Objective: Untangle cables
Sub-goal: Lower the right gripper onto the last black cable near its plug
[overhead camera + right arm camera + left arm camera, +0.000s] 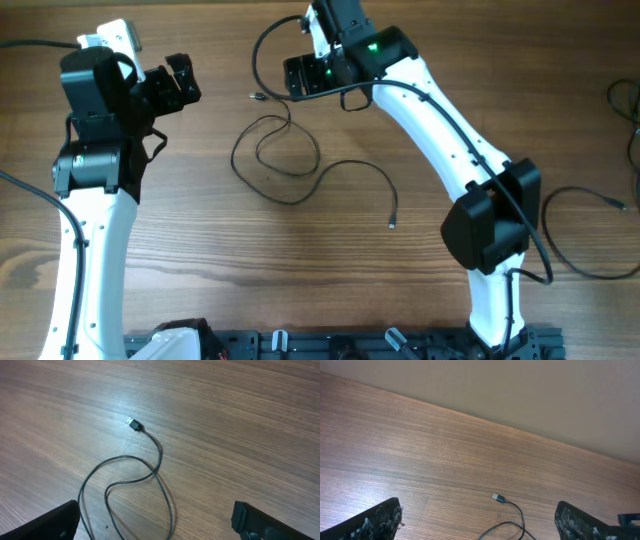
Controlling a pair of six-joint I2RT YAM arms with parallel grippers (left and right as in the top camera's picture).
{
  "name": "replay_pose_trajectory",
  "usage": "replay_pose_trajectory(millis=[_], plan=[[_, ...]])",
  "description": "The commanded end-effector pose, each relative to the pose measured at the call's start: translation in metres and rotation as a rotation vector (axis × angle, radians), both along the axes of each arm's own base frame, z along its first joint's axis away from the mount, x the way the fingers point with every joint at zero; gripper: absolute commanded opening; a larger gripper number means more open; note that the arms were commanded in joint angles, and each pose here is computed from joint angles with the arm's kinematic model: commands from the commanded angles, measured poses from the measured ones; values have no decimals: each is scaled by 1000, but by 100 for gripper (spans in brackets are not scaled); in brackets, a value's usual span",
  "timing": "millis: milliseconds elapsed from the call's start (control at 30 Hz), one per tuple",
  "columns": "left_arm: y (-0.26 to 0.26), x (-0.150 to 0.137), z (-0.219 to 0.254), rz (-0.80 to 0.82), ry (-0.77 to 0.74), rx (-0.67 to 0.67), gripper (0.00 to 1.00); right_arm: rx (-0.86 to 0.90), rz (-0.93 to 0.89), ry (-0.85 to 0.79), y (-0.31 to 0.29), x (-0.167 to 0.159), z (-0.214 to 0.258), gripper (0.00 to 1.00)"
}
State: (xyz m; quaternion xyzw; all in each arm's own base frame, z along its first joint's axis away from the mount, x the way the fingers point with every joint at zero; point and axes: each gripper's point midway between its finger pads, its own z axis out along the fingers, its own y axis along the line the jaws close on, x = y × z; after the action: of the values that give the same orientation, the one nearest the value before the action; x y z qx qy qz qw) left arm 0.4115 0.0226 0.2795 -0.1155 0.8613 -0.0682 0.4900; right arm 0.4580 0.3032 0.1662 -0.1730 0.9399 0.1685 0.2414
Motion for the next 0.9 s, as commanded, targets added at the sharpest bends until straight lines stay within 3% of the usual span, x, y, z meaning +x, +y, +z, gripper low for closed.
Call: replay_pose_trajectory(millis=[0,433,867], plan=[[-1,-3,7,-6,-22,-13,100,-47,31,62,9,-4,-40,99],[-1,-3,7,-6,-22,-11,100,-85,159,150,18,-25,-79,99],[-3,-3,8,-15,-23,-16,100,-129,162,225,7,-42,-108,99]])
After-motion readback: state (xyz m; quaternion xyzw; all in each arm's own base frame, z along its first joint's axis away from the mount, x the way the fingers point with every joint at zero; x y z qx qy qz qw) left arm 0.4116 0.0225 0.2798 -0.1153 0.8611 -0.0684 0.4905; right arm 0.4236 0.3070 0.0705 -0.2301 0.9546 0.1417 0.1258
